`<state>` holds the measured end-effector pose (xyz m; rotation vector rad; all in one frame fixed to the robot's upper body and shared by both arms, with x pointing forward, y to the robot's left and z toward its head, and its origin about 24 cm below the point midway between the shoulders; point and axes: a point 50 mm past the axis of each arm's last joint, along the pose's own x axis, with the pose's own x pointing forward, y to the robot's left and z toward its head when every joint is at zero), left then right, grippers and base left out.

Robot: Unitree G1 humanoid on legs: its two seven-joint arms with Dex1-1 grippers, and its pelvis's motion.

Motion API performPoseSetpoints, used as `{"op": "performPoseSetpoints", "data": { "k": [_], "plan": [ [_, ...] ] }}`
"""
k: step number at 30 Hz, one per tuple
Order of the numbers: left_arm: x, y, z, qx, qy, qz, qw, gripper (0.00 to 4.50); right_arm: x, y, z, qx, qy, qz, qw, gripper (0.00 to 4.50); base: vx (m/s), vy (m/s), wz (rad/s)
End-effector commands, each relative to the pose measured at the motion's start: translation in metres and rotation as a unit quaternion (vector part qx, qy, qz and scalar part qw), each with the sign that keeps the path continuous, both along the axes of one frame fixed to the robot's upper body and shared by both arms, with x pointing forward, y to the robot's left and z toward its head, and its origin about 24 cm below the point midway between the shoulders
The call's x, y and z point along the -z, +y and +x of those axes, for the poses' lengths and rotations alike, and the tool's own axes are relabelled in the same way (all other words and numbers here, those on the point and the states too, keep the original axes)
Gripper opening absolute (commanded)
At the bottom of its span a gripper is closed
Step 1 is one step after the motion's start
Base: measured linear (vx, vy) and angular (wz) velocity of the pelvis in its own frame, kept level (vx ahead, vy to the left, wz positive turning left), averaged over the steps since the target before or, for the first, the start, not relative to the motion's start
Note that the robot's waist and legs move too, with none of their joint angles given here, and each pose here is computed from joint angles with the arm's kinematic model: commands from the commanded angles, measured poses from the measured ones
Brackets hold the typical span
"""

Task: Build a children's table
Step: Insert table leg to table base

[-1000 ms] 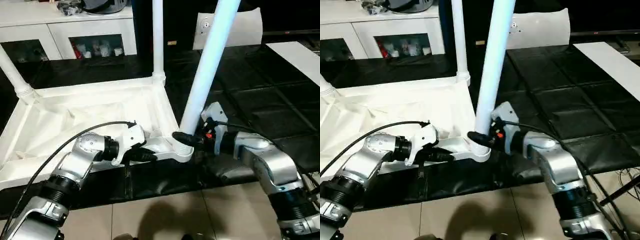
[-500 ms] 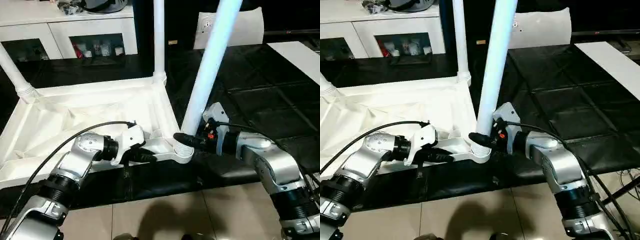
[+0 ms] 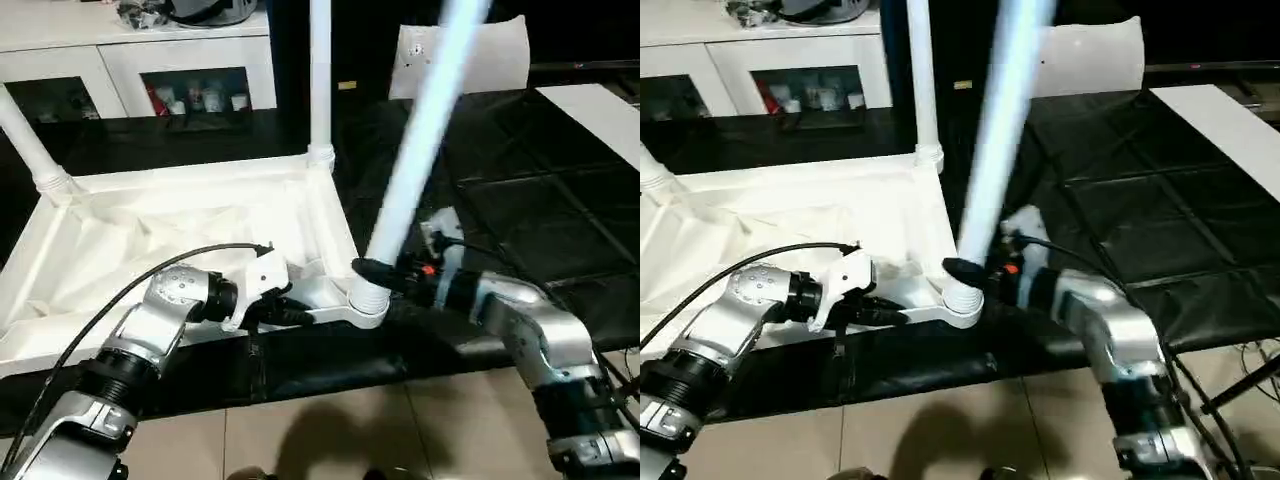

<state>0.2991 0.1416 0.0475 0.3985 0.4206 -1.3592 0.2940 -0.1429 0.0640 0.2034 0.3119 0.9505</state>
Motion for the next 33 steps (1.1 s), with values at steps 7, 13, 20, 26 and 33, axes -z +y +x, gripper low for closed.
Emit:
{"op": "performPoseSetpoints", "data": {
  "k": [7, 13, 20, 26, 33],
  "plan": [
    [-0.025, 0.001, 0.019, -0.033, -0.049, -0.044, 0.997, 0.00, 0.038, -0.015, -0.029, 0.046, 0.046, -0.010, 0.998, 1.89, 0.000, 0.000, 0.00],
    [-0.025, 0.000, 0.023, -0.044, -0.053, -0.044, 0.997, 0.00, 0.042, -0.012, -0.042, 0.046, 0.027, -0.019, 0.998, 1.89, 0.000, 0.000, 0.00],
    [-0.024, 0.003, 0.022, -0.035, -0.060, -0.025, 0.997, 0.00, 0.042, -0.001, -0.039, -0.038, -0.017, -0.118, 0.992, 1.89, 0.000, 0.000, 0.00],
    [-0.022, 0.008, 0.020, -0.036, -0.068, -0.007, 0.997, 0.00, 0.043, 0.008, -0.032, -0.111, -0.023, -0.149, 0.982, 1.89, 0.000, 0.000, 0.00],
    [-0.025, 0.006, 0.021, -0.006, -0.076, 0.008, 0.997, 0.00, 0.045, 0.012, -0.035, -0.162, -0.014, -0.136, 0.977, 1.89, 0.000, 0.000, 0.00]
  ]
}}
